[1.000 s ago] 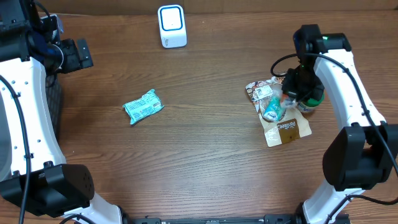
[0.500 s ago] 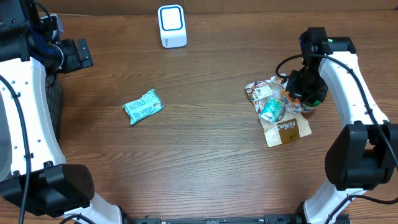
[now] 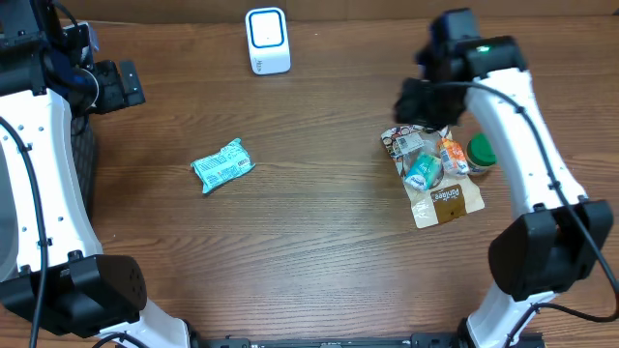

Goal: Scan the item barcode

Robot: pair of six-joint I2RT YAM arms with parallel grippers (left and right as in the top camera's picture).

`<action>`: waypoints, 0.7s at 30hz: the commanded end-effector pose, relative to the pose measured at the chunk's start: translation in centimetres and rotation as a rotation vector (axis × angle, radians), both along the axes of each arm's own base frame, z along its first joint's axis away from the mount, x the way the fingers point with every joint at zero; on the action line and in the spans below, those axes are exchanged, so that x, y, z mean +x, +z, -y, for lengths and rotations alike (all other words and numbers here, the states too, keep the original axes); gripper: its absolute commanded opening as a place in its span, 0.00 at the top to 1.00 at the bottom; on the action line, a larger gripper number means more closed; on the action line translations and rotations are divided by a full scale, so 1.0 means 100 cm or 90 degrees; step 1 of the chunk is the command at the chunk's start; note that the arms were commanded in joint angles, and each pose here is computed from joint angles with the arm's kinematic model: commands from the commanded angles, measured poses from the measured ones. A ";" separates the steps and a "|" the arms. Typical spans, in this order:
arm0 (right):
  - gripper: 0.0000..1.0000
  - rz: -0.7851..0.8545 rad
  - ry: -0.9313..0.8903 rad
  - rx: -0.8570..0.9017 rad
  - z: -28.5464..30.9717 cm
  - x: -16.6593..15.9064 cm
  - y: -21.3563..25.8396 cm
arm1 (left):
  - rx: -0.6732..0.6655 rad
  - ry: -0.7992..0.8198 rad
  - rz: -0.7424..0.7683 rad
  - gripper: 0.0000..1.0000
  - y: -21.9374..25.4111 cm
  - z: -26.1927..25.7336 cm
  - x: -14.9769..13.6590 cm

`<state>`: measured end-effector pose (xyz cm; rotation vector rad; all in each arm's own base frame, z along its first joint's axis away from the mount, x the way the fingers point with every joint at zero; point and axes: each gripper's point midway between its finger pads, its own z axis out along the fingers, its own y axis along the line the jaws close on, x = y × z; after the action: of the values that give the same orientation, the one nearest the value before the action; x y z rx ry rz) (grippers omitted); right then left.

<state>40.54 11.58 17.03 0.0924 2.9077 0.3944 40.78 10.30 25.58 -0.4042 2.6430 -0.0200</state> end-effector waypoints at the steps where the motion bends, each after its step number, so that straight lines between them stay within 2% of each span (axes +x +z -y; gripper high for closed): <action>1: 0.70 0.038 0.095 0.105 -0.072 0.003 0.011 | 0.006 -0.010 -0.007 0.01 -0.004 -0.002 0.001; 7: 0.63 0.076 0.187 0.144 -0.158 0.005 -0.009 | 0.006 -0.010 -0.007 0.00 -0.004 -0.002 0.001; 11: 0.61 0.073 0.246 0.156 -0.215 -0.003 -0.046 | 0.006 -0.010 -0.007 0.00 -0.004 -0.002 0.001; 21: 0.56 0.046 0.258 0.190 -0.281 -0.014 -0.112 | 0.006 -0.010 -0.007 0.01 -0.004 -0.002 0.001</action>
<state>38.86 38.52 6.69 -0.5097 2.7583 0.8245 40.79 10.30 25.58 -0.4042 2.6426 -0.0200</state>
